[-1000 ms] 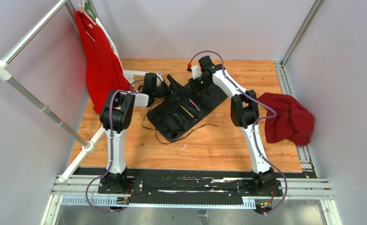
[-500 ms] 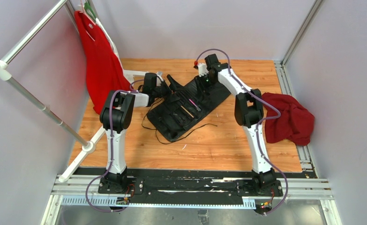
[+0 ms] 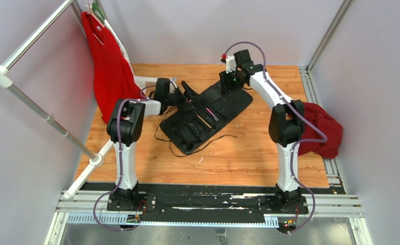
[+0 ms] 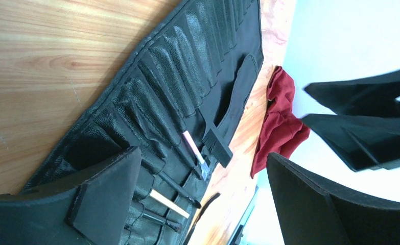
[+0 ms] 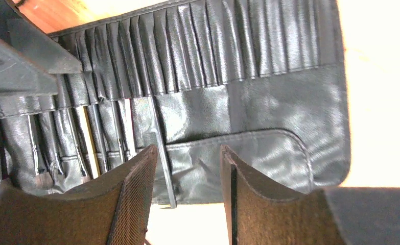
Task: Organize the makeup
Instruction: Reset both arms
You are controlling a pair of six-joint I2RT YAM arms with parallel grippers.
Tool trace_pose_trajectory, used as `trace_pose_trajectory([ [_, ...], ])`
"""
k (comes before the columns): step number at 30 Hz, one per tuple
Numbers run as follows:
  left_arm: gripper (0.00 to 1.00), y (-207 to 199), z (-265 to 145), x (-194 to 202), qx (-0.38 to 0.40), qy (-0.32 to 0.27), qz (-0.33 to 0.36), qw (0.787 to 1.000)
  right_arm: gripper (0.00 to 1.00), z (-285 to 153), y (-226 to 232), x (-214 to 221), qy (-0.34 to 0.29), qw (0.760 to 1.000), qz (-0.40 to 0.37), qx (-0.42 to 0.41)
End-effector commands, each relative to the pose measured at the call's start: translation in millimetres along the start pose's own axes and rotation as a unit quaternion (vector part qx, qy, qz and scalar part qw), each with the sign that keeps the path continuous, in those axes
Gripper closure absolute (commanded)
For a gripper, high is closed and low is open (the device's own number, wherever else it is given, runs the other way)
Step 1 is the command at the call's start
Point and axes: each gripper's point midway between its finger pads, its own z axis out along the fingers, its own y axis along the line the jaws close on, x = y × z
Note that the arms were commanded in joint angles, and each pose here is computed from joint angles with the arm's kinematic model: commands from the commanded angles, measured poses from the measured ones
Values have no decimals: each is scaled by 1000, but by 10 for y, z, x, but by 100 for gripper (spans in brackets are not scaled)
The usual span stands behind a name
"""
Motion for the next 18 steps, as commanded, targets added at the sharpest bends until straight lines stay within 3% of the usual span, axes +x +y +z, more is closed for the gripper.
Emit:
trace_pose_trajectory([
  [1, 2, -312, -124, -133, 19, -5, 36, 999, 50, -426, -177, -228, -61, 997, 24, 48],
  [11, 2, -1149, -404, -342, 90, -33, 97, 991, 46, -1002, -132, -289, -120, 988, 36, 93],
  [18, 2, -1498, -765, -272, 102, -55, 126, 985, 44, -1269, -34, -231, -144, 984, 42, 98],
])
